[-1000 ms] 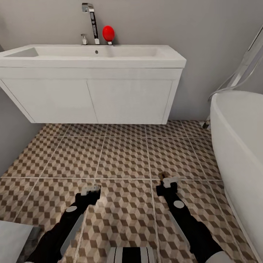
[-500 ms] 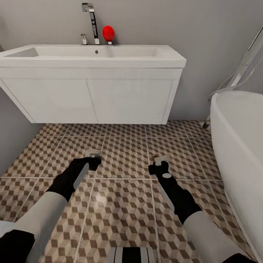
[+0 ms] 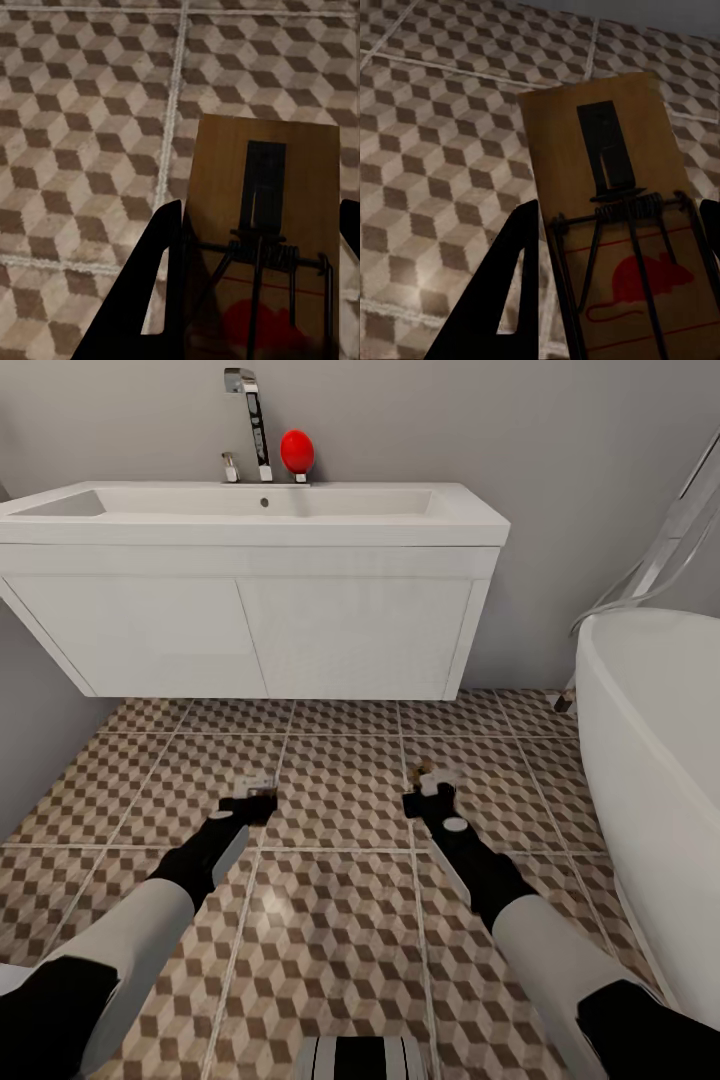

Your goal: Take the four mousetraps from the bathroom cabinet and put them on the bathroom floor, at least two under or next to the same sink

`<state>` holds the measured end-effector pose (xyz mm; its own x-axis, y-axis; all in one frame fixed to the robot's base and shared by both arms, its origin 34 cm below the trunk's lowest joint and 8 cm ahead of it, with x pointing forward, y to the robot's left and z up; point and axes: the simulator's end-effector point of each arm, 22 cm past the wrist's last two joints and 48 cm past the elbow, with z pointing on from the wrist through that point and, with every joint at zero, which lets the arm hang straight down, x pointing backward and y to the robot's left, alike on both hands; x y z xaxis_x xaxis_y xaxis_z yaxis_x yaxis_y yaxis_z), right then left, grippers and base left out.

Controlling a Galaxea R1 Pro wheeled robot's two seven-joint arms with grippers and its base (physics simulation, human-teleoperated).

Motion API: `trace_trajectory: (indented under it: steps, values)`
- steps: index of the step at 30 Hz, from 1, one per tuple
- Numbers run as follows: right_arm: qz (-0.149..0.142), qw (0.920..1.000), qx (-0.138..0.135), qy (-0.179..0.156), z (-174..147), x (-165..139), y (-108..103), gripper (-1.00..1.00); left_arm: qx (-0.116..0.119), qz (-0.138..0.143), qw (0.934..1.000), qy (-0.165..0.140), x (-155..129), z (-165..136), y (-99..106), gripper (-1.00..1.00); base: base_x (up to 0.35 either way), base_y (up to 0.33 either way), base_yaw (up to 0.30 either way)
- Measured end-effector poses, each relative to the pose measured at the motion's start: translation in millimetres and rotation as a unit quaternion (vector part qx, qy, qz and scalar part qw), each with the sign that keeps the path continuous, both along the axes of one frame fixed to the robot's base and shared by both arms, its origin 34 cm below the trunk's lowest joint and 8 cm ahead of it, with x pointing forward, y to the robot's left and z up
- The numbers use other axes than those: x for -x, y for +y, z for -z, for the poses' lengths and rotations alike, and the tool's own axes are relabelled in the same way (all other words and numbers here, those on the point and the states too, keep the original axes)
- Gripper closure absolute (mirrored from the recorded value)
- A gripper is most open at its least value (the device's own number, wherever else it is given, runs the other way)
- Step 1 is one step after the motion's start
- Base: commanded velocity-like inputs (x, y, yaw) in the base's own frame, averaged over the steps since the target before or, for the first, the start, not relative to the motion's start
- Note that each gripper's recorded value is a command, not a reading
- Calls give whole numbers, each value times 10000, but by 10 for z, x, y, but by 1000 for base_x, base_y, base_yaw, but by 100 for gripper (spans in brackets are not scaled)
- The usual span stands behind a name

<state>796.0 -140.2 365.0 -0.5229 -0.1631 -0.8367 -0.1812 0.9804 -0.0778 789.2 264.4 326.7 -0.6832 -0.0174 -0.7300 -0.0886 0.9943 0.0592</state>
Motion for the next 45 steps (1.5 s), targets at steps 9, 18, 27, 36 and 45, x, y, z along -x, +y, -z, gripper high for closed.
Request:
trace_trajectory:
  steps: [9,18,27,36,45]
  values:
    - [-267,9995,-184,-50,103,65,79,100,-12,-40,9997,-247,-31,-19,37,100,0,0,0]
    - [-251,9995,-164,-45,111,68,69,100,-57,-79,10000,13,130,187,81,100,0,0,0]
    - [-250,9995,-170,120,341,124,74,100,-68,-86,9997,210,222,438,94,100,0,0,0]
    - [-241,9985,-152,465,781,278,54,100,-44,-68,9990,431,326,768,58,100,0,0,0]
    - [-240,9969,-140,736,1152,412,48,100,25,-50,9978,659,450,1102,-44,100,0,0,0]
